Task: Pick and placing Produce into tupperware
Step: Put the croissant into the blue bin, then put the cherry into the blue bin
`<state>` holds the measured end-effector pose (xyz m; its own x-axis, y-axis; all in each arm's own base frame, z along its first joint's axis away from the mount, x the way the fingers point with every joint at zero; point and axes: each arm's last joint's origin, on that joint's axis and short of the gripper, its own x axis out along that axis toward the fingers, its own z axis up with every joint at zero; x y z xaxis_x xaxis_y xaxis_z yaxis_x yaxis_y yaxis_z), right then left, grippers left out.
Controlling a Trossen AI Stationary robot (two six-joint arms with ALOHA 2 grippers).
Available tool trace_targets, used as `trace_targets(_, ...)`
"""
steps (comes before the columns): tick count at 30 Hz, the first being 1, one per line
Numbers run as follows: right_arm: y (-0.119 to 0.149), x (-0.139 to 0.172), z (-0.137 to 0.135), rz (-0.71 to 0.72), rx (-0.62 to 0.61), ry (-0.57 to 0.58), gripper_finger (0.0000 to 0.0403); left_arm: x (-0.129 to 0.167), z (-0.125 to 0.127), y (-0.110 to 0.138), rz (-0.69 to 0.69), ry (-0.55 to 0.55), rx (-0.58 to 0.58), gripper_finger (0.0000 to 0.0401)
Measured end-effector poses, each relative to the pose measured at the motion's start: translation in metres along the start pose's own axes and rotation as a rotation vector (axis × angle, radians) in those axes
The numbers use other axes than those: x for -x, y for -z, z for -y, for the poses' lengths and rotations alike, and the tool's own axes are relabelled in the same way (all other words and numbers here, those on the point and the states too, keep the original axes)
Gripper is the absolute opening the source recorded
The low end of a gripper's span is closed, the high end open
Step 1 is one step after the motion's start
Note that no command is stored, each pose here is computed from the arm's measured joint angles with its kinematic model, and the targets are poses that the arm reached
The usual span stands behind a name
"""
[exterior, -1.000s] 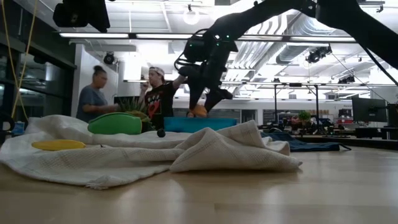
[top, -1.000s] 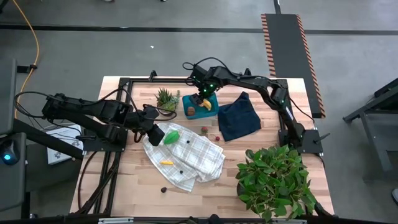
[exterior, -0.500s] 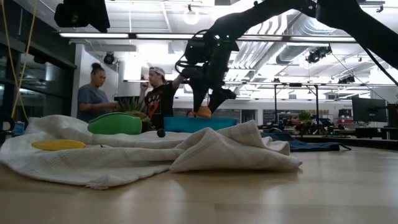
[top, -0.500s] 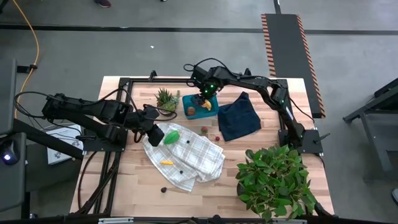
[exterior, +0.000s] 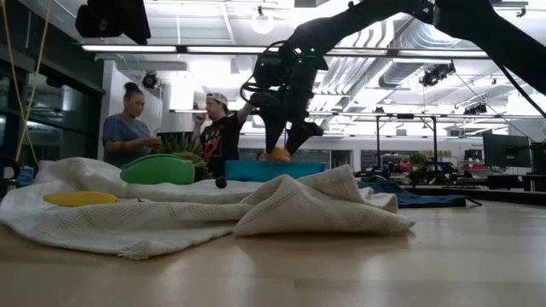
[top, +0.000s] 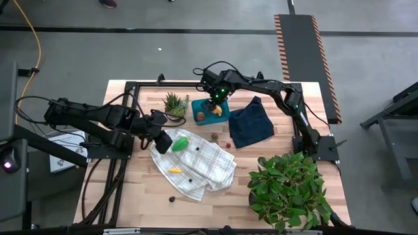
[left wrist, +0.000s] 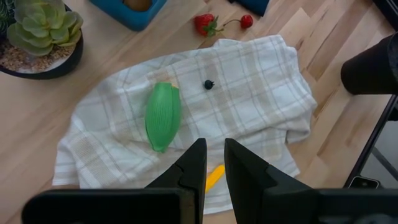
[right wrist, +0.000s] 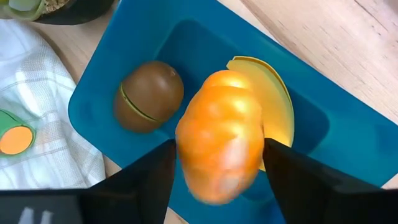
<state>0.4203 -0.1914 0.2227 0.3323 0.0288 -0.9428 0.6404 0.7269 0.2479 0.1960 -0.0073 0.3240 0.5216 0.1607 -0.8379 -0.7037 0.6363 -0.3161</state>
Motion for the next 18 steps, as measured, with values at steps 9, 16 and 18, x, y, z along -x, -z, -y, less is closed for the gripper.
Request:
trace_targets(9,0.0,0.0,0.0,-0.001,-0.019,-0.002,0.024,0.0,0.0,0.0,0.0,0.0,-0.006,0.0046)
trace_targets(16,-0.001,0.009,-0.002,0.015,-0.019,-0.007,0.024,0.0,0.0,0.001,-0.021,0.016,-0.043,0.0046)
trace_targets(18,-0.004,0.016,-0.004,0.038,-0.016,-0.009,0.024,0.0,0.0,0.001,-0.021,0.016,-0.044,0.0046)
